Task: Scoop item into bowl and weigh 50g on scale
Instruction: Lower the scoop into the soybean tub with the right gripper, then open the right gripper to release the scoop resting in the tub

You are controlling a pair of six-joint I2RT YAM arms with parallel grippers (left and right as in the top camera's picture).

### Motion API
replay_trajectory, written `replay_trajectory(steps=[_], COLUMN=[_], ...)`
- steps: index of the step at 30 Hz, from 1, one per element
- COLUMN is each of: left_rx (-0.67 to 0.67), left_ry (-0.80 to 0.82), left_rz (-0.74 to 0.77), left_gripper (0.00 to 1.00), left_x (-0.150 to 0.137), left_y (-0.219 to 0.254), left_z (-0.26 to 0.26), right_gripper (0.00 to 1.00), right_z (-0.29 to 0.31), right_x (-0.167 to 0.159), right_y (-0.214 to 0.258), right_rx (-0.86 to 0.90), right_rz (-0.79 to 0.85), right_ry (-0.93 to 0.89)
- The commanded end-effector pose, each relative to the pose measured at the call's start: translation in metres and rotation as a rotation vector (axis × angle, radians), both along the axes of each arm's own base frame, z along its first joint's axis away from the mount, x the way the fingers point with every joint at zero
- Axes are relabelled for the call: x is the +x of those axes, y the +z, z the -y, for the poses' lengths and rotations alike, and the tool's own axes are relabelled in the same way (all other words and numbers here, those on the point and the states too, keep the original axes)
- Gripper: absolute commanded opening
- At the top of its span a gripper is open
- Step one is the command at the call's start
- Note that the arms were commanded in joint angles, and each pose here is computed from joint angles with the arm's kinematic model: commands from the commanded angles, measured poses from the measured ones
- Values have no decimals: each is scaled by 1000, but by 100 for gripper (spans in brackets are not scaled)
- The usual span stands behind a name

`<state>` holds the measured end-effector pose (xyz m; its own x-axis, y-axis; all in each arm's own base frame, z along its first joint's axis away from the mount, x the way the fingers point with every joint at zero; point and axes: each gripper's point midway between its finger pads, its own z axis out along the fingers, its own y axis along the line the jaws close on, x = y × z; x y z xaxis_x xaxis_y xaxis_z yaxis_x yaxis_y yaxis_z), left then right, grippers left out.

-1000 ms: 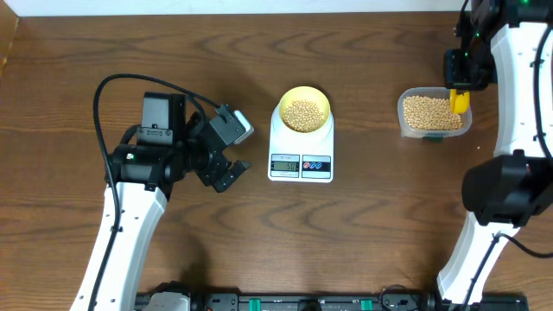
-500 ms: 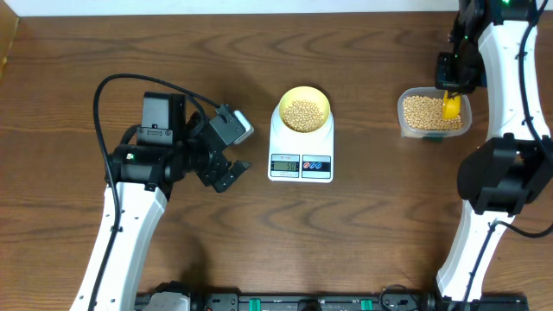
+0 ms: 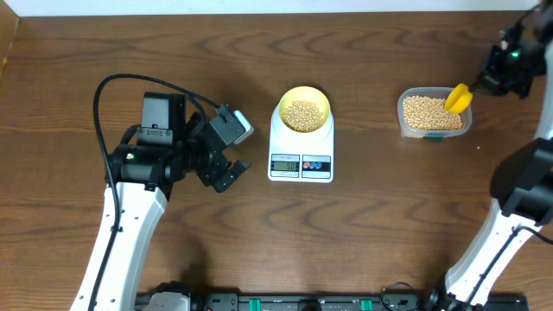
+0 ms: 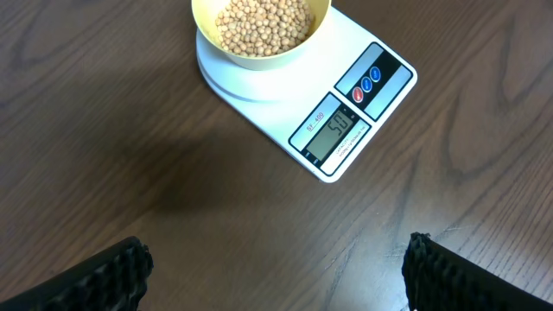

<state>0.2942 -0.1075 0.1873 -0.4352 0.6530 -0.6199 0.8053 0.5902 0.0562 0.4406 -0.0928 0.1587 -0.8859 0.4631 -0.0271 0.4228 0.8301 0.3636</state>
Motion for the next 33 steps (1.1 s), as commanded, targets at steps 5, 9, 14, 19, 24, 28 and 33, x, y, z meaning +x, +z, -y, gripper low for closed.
replay_trajectory(steps=[5,9,14,19,24,28,33], left_rx=[4,5,5,5,4,5,5], left_ry=[-9,-8,-8,-8,-9,-8,-8], left_rz=[2,2,2,2,2,2,2], left_gripper=[95,95,95,95,95,95,95], left_x=[-1,-1,-1,-1,-1,-1,-1], left_y=[-1,-1,-1,-1,-1,-1,-1], left_z=[-1,-1,-1,-1,-1,-1,-1], right_gripper=[1,1,1,1,19,37,45], right_z=[-18,-15,-10,-6,5,11,21], right_x=[1,-2,-12,-23,-36,-43,-51], right_y=[16,12,-7,-27,-36,-39,-41], right_rx=[195,206,230,222,139,102,69], right_rz=[106,90,39,-26,-100,-138,-167], right_ry=[100,88,65,53,45,45,35])
